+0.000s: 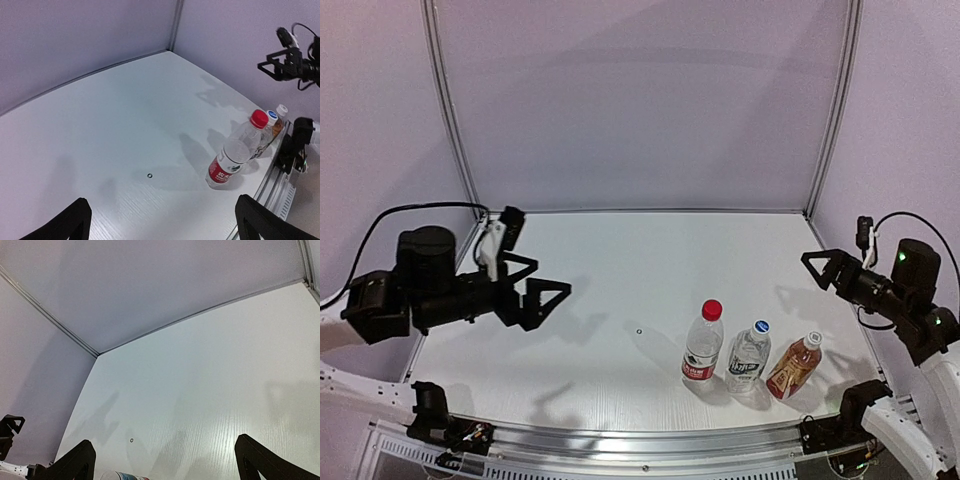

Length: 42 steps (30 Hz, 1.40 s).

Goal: Unscrew the bottle caps

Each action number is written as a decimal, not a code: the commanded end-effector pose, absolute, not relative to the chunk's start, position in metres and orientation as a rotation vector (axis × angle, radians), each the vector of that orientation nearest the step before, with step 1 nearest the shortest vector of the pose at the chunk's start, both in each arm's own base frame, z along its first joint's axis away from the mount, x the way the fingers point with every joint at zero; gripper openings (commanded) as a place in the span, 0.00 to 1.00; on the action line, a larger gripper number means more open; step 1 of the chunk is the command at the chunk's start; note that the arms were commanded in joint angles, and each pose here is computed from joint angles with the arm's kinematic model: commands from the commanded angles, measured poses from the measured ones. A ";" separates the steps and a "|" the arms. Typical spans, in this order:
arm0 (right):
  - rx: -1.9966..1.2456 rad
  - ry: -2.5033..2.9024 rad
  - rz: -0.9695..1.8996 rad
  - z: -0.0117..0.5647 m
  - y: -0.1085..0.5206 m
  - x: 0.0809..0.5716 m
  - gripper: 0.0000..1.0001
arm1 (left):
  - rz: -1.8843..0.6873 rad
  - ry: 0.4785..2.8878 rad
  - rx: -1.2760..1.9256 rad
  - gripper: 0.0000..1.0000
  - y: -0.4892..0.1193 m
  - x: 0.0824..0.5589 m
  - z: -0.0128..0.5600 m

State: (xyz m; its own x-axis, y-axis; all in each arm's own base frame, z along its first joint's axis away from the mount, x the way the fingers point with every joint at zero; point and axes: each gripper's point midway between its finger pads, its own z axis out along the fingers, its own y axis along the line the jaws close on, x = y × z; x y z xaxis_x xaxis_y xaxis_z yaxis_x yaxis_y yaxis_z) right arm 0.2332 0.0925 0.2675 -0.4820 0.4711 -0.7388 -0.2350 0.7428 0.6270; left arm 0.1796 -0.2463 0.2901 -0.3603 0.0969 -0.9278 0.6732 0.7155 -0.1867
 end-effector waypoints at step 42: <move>0.050 1.821 0.907 0.290 0.104 0.195 0.99 | -0.601 1.930 1.233 0.29 -0.516 0.175 0.225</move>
